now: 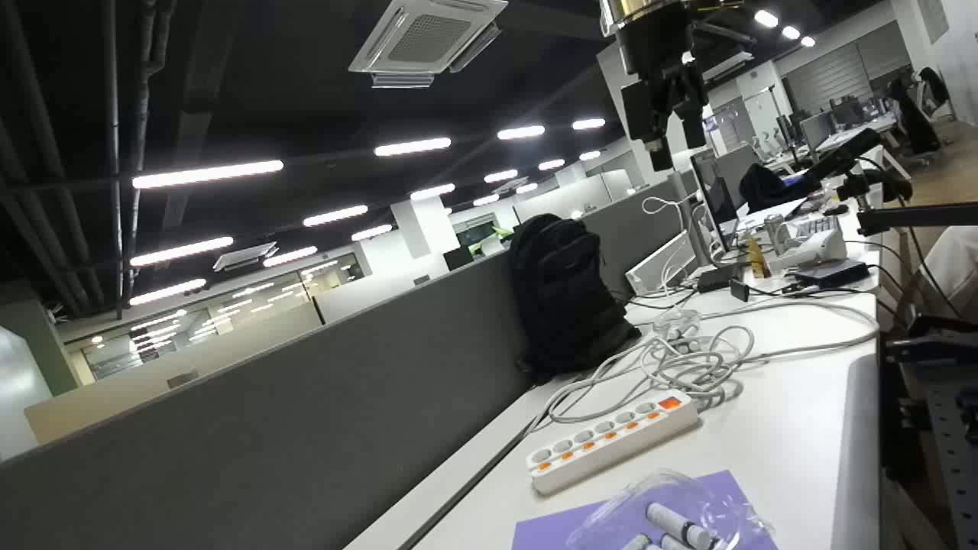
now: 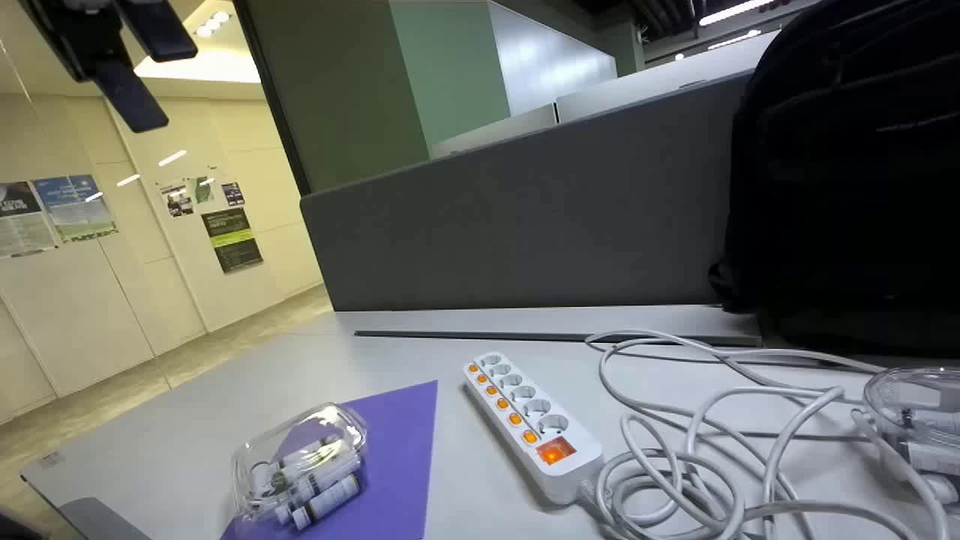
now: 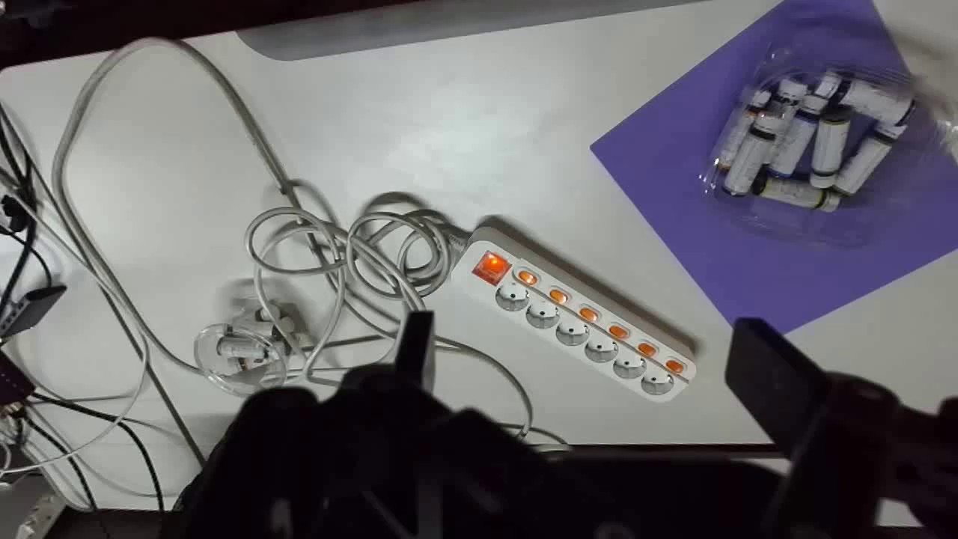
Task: Turn off the fourth switch from the left
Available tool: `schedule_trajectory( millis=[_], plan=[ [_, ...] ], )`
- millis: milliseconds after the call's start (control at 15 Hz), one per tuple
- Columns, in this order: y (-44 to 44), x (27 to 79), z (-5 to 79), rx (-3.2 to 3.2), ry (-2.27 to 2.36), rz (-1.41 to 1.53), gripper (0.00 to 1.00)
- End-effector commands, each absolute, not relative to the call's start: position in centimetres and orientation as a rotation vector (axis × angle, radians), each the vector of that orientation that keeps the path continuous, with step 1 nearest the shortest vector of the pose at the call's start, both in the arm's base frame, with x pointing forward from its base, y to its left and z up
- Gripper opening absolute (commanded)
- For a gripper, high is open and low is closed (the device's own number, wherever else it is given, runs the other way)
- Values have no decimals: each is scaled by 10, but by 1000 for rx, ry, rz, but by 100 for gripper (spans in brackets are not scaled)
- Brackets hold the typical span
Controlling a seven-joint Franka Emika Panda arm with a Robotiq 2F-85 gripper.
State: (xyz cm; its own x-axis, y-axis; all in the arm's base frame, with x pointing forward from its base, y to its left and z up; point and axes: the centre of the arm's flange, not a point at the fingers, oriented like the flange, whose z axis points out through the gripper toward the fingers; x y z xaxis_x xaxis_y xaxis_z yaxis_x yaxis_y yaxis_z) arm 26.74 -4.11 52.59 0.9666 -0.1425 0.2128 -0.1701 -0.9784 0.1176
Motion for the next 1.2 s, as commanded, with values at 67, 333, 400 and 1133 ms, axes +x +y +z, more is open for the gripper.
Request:
schedule_trajectory(
  millis=[67, 333, 400, 1133],
  plan=[
    [-41, 267, 526, 2981, -238, 308, 100],
    [-41, 267, 526, 2981, -238, 309, 100],
    [-41, 267, 526, 2981, -238, 309, 100],
    [-60, 324, 506, 2873, -384, 373, 100]
  ],
)
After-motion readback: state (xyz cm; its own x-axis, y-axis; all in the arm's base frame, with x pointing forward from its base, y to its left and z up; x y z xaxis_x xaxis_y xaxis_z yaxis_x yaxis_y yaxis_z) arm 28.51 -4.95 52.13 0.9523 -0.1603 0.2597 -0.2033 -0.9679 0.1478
